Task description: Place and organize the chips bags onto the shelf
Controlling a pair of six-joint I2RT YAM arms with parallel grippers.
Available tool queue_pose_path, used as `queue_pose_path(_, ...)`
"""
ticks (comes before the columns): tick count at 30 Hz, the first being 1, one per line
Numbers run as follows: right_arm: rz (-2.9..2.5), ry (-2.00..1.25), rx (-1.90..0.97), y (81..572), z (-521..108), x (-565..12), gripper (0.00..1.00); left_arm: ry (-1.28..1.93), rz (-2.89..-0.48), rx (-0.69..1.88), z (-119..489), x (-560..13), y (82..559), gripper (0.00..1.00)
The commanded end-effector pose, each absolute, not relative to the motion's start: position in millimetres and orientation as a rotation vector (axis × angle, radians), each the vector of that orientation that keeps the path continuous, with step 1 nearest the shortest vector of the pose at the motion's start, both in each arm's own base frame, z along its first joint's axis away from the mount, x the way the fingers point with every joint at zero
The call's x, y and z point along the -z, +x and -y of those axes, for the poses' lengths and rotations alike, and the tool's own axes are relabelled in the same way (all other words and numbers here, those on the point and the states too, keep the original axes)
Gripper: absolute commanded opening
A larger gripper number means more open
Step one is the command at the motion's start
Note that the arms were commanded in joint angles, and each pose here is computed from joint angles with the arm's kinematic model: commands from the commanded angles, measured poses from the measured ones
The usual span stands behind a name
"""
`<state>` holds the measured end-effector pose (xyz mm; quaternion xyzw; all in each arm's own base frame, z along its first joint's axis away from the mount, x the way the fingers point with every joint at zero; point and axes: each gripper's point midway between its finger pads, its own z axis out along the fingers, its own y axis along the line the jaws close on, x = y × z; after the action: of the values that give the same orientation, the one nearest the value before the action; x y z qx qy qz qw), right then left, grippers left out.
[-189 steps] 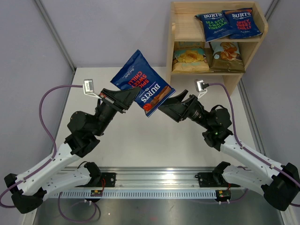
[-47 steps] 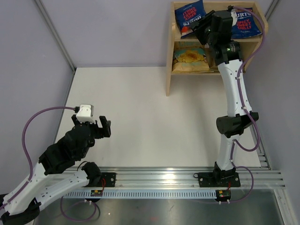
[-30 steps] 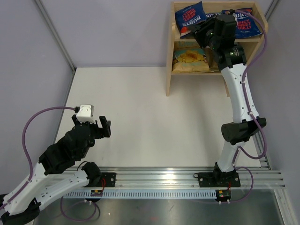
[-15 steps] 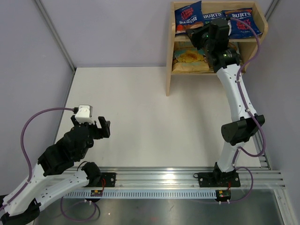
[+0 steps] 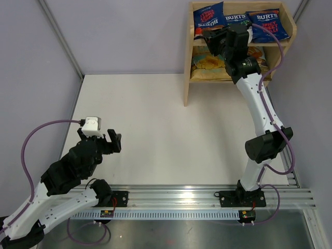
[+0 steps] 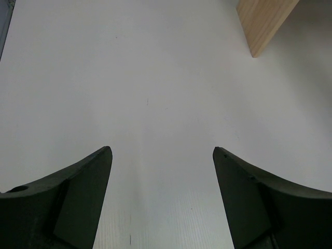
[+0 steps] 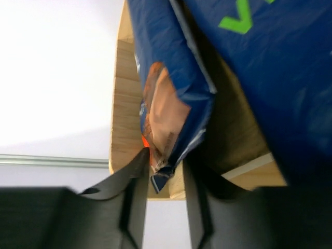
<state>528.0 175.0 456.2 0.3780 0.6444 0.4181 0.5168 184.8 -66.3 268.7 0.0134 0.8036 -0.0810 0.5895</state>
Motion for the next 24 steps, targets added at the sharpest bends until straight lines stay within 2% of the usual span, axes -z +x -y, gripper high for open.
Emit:
queue_pose_path(1,-1.449,0.823,-1.042,500.4,-174.1,-507.2,0.42,0.017,-1.839,0.201,66.5,-276.1,187.1,0.82)
queue_pose_path(2,-1.447,0.811,-1.038,495.3,-173.1,-511.7,0.45,0.014,-1.837,0.202,66.3,-276.8,187.1,0.82)
queue_pose_path(4,-1.448,0.788,-1.009,490.5,-168.4,-514.6,0.58,0.008,-1.837,0.199,65.6,-276.9,187.7,0.82)
queue_pose_path(6,-1.441,0.767,-0.988,482.7,-162.4,-519.4,0.64,-0.001,-1.834,0.197,64.9,-277.9,188.5,0.84)
queue_pose_path(9,-1.446,0.746,-0.970,472.4,-153.2,-520.9,0.68,-0.030,-1.827,0.195,61.9,-279.7,190.0,0.95)
queue_pose_path(10,-1.447,0.742,-0.960,470.8,-147.7,-520.3,0.73,-0.053,-1.821,0.184,57.9,-281.0,191.1,0.99)
queue_pose_path(15,-1.462,0.676,-0.933,443.7,-123.7,-516.1,0.90,-0.141,-1.792,0.164,44.1,-285.5,194.5,0.99)
queue_pose_path(16,-1.465,0.662,-0.923,440.3,-117.7,-514.7,0.97,-0.169,-1.782,0.159,40.1,-286.6,195.7,0.99)
queue_pose_path(17,-1.470,0.628,-0.899,429.5,-113.8,-514.1,1.00,-0.185,-1.771,0.158,37.1,-288.0,195.6,0.99)
queue_pose_path(24,-1.546,0.330,-0.727,377.3,-106.6,-516.5,0.99,-0.282,-1.710,0.113,15.1,-295.2,197.5,0.99)
